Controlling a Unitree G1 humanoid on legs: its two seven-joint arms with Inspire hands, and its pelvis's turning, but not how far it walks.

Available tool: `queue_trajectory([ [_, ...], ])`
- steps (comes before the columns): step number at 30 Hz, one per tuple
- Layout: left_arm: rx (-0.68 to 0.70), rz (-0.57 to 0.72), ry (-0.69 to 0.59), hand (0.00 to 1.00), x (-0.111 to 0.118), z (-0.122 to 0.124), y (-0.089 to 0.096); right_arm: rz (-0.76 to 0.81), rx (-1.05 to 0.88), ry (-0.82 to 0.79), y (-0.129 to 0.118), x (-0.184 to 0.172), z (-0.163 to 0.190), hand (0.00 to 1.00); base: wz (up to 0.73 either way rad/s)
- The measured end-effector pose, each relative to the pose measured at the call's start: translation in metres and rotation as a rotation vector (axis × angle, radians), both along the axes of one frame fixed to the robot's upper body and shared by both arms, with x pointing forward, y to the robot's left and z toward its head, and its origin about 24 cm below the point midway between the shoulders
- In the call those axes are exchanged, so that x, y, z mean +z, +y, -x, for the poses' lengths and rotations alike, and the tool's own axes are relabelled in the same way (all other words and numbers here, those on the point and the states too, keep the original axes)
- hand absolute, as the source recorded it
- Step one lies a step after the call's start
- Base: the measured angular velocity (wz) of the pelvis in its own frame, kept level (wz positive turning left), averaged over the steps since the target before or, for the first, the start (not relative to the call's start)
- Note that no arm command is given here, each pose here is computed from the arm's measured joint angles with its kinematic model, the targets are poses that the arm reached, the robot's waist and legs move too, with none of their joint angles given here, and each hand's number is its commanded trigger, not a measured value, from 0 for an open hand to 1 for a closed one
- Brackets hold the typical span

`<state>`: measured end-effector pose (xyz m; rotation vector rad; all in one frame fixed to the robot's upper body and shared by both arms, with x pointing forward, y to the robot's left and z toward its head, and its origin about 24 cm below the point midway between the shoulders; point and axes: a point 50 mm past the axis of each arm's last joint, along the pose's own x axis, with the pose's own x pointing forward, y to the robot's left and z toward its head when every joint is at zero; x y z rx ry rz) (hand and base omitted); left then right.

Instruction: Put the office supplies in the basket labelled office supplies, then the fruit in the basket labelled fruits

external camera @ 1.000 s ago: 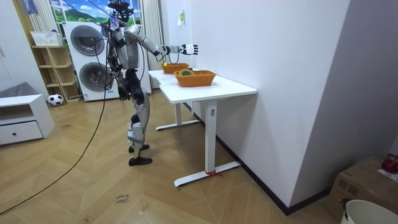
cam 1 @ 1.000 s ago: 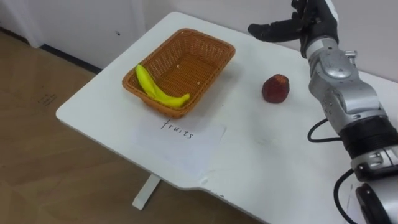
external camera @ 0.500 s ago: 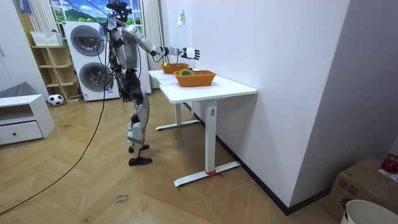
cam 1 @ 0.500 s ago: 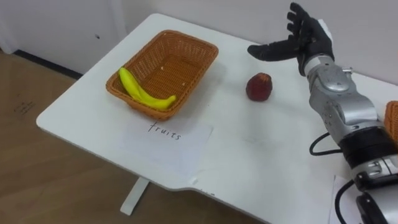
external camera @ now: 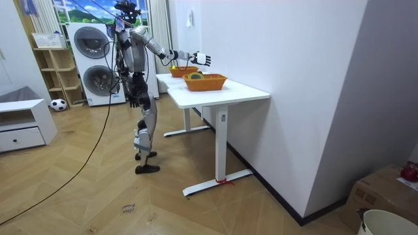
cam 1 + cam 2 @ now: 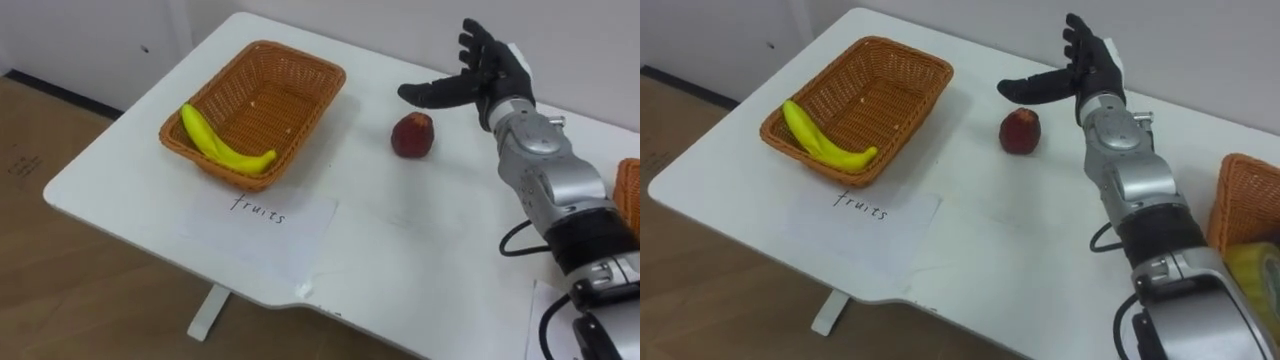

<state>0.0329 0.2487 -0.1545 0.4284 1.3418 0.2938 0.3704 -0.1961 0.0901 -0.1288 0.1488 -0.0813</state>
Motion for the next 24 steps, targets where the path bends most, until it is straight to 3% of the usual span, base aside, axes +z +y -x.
queue_trajectory([
  [9,-0.035,-0.012,0.013,0.0,-0.001,0.003,-0.002,0.008,-0.053,0.106,-0.014,-0.026,0.005,0.0,0.01],
  [24,-0.065,-0.006,-0.007,0.0,-0.001,-0.001,-0.005,0.018,-0.08,0.156,-0.02,-0.037,0.008,0.0,0.05],
])
